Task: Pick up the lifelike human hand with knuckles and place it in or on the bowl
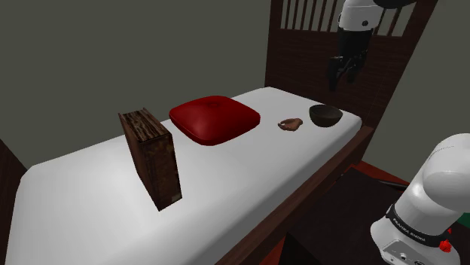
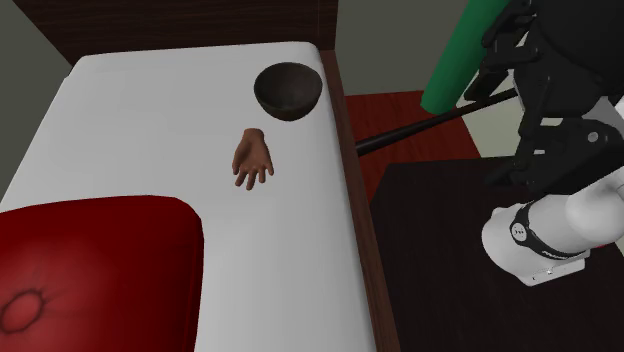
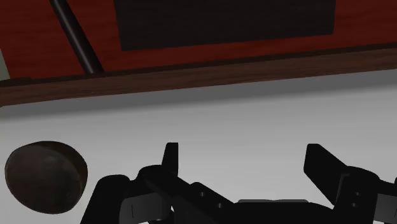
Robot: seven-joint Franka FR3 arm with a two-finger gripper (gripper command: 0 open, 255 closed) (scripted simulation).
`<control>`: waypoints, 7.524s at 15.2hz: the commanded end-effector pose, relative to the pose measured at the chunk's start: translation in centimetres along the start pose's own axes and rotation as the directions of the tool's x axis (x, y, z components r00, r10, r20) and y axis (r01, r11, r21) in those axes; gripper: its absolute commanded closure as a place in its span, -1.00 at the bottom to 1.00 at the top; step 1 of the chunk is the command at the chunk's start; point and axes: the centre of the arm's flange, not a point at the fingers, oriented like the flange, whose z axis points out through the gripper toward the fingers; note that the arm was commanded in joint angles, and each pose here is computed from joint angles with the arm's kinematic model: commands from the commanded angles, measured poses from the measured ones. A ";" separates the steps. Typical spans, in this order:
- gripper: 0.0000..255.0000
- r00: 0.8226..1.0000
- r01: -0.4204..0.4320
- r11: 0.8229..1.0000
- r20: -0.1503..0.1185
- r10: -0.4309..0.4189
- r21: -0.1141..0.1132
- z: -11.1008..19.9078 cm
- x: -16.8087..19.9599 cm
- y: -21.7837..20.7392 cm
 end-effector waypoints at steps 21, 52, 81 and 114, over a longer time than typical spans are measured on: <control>-1.00 0.993 -0.020 0.971 -0.114 -0.007 -0.239 20.3 15.6 -1.4; -1.00 0.980 -0.054 0.909 -0.198 -0.032 -0.412 38.1 29.9 2.5; 1.00 0.980 -0.054 0.909 -0.198 -0.032 -0.412 28.1 30.1 3.4; 1.00 0.980 -0.054 0.909 -0.198 -0.032 -0.412 21.5 22.3 23.3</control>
